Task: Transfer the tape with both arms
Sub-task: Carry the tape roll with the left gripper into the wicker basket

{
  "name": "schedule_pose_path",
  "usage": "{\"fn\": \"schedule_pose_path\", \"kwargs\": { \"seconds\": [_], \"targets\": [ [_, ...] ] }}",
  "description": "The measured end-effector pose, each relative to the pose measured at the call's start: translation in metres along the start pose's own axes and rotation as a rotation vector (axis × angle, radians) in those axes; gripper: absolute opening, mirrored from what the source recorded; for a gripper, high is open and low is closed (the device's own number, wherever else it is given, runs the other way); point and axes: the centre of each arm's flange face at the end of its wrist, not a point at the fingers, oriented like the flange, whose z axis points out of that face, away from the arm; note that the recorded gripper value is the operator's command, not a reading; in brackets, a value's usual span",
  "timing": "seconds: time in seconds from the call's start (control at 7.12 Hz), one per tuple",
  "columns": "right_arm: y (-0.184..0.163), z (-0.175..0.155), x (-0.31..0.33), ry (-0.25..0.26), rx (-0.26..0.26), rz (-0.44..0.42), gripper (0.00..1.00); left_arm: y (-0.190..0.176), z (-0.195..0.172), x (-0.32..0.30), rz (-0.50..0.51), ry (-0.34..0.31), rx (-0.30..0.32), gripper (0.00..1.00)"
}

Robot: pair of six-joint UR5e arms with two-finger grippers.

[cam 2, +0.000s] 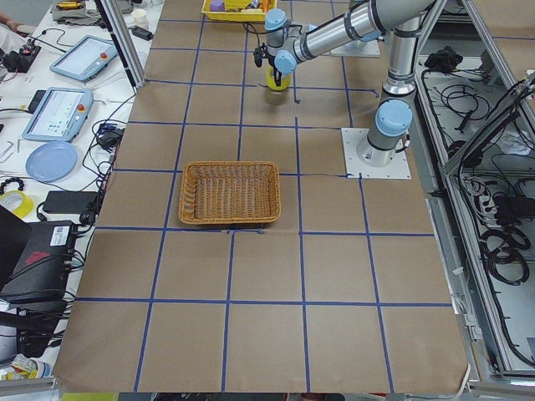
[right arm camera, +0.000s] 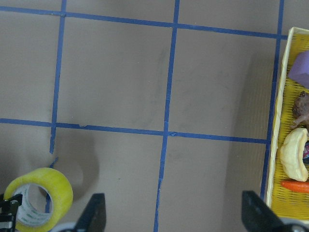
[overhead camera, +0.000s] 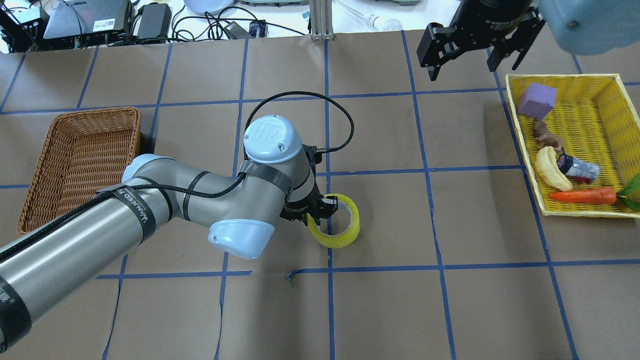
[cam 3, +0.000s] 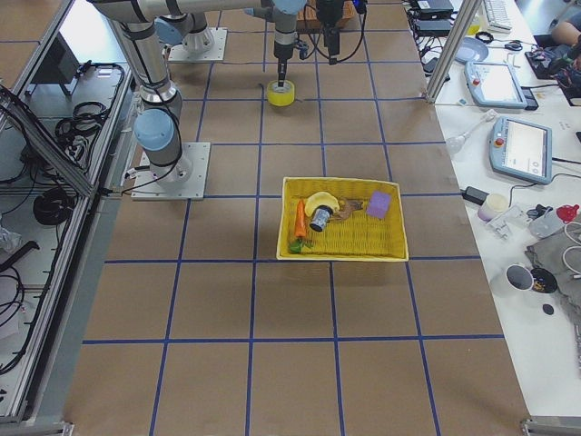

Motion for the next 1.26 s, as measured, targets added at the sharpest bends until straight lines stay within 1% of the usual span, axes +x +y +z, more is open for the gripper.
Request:
{"fn": "schedule_pose_path", "kwargs": {
  "seconds": [0.14, 0.28, 0.56, 0.7, 0.84, 0.98, 1.26],
  "targets": [
    [0.000, 0.000, 0.000, 0.000, 0.000, 0.001, 1.00, -0.020, -0.021, -0.015, -0.018, 0.003, 0.006, 0.00],
    [0.000, 0.001, 0.000, 0.001, 0.000, 0.001, 1.00, -0.042, -0.050, -0.039, -0.019, 0.001, -0.005, 0.00],
    [0.000, 0.001, 0.000, 0.001, -0.002, 0.001, 1.00, -0.088, -0.128, -0.113, -0.030, 0.002, -0.058, 0.00],
    [0.000, 0.001, 0.000, 0.001, -0.001, 0.001, 1.00, -0.103, -0.156, -0.153, -0.040, 0.005, -0.070, 0.00],
    [-0.001, 0.001, 0.000, 0.001, -0.001, 0.002, 1.00, -0.114, -0.172, -0.204, -0.056, 0.006, -0.080, 0.00],
    [0.000, 0.001, 0.000, 0.001, -0.001, 0.003, 1.00, -0.120, -0.181, -0.260, -0.084, -0.001, -0.087, 0.00],
    [-0.001, 0.001, 0.001, 0.001, -0.001, 0.003, 1.00, -0.122, -0.185, -0.377, -0.111, -0.019, -0.093, 0.00]
  ]
}}
